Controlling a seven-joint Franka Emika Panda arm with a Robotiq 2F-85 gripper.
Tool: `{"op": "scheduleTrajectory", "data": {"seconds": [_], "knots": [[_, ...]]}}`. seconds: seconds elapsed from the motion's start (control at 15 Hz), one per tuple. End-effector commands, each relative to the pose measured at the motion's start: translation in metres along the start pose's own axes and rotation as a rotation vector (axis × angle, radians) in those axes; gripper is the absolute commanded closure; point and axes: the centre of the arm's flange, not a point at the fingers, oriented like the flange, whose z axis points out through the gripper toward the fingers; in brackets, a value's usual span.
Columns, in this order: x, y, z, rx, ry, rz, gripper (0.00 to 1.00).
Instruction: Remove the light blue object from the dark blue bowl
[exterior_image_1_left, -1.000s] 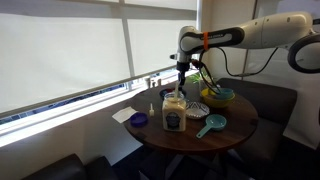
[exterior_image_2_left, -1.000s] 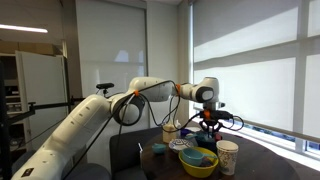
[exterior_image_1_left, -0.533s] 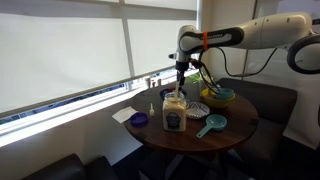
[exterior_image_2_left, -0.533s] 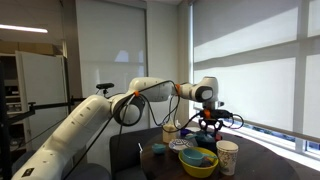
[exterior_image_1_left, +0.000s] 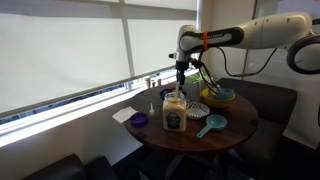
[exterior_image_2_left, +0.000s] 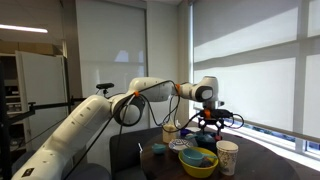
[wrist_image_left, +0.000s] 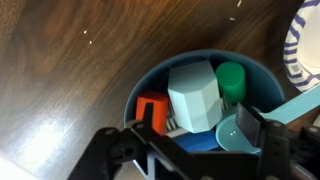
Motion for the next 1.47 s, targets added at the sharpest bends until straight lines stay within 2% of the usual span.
{"op": "scheduleTrajectory", "data": {"seconds": [0.0,0.07,0.13,0.27,0.4,0.53,0.73,0.8,0.87,0.93,1.0,1.2,1.4], "knots": [[0.015,0.001,0.01,-0.024,-0.027,-0.001,0.0],[0.018,0.0,0.015,-0.012,-0.033,-0.01,0.0],[0.02,-0.002,0.02,0.004,-0.038,-0.029,0.15],[0.025,-0.006,0.029,0.018,-0.047,-0.051,0.24],[0.029,-0.007,0.035,-0.005,-0.057,-0.072,0.32],[0.031,-0.006,0.037,-0.026,-0.07,-0.083,0.31],[0.032,-0.005,0.042,-0.006,-0.101,-0.1,0.18],[0.033,-0.005,0.044,0.005,-0.106,-0.103,0.19],[0.033,-0.005,0.046,0.012,-0.108,-0.104,0.26],[0.034,-0.006,0.048,0.017,-0.108,-0.108,0.44],[0.034,-0.006,0.048,0.017,-0.108,-0.107,0.46],[0.03,-0.009,0.033,-0.007,-0.081,-0.094,0.66],[0.02,-0.018,0.015,-0.047,-0.043,-0.087,0.68]]}}
